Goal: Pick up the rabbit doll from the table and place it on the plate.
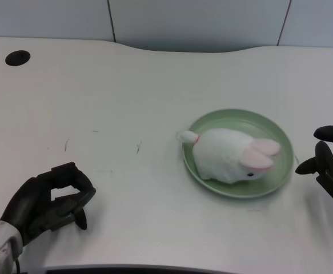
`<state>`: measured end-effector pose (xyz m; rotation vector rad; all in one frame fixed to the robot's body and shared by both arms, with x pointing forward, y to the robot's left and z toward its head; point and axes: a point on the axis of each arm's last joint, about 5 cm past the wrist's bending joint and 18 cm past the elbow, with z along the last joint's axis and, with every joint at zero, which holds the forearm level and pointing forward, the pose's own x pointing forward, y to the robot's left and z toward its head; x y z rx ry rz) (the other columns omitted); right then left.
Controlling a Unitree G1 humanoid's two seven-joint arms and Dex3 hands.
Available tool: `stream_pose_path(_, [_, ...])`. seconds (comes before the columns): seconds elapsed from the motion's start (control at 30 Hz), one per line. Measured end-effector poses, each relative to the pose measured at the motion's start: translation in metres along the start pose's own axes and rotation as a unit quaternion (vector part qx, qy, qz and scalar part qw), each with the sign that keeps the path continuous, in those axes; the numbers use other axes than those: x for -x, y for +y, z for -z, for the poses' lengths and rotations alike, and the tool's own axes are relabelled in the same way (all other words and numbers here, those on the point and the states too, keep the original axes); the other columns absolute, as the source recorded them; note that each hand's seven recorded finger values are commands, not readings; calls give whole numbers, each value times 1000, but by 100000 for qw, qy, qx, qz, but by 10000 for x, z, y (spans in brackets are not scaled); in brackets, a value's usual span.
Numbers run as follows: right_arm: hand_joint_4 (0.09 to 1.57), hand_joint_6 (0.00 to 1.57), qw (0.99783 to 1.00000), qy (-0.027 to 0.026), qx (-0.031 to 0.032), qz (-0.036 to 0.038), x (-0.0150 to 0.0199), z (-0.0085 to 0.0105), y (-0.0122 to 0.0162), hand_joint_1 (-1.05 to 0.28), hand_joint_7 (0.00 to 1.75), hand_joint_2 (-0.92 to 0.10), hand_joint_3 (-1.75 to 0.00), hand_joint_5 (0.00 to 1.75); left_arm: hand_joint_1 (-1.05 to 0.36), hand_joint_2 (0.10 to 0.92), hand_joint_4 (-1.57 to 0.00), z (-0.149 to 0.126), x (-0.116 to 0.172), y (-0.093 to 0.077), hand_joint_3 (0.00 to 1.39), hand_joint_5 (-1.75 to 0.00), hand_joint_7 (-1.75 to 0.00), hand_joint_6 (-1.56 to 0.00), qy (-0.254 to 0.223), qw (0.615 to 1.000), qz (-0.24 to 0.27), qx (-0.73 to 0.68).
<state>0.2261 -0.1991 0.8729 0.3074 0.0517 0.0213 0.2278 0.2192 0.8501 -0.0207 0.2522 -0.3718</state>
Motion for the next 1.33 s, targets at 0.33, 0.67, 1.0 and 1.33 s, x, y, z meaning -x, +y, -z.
stream_pose_path(0.33, [373, -1, 99992, -839, 920, 148, -14, -20, -10, -263, 1734, -921, -712, 1746, -477, 921, -749, 32, -17, -5, 396, -1746, -1730, -532, 640, 99996, -52, 642])
stream_pose_path(0.67, [422, 9, 99996, -754, -16, 453, -29, -18, -12, -254, 1744, -921, -720, 1746, -486, 921, -758, 14, -52, 9, 388, -1746, -1729, -552, 696, 99994, -168, 856])
stream_pose_path(1.0, [401, 21, 99995, -320, -10, 904, -40, -11, -22, -262, 1745, -921, -681, 1746, -490, 921, -758, -3, -63, 9, 393, -1746, -1746, -528, -33, 99999, -19, 445])
stream_pose_path(1.33, [383, 16, 99995, -257, 86, 1008, -46, -47, -6, -234, 1728, -921, -715, 1746, -503, 921, -757, -3, -65, 7, 393, -1746, -1728, -536, 491, 99999, -223, 64])
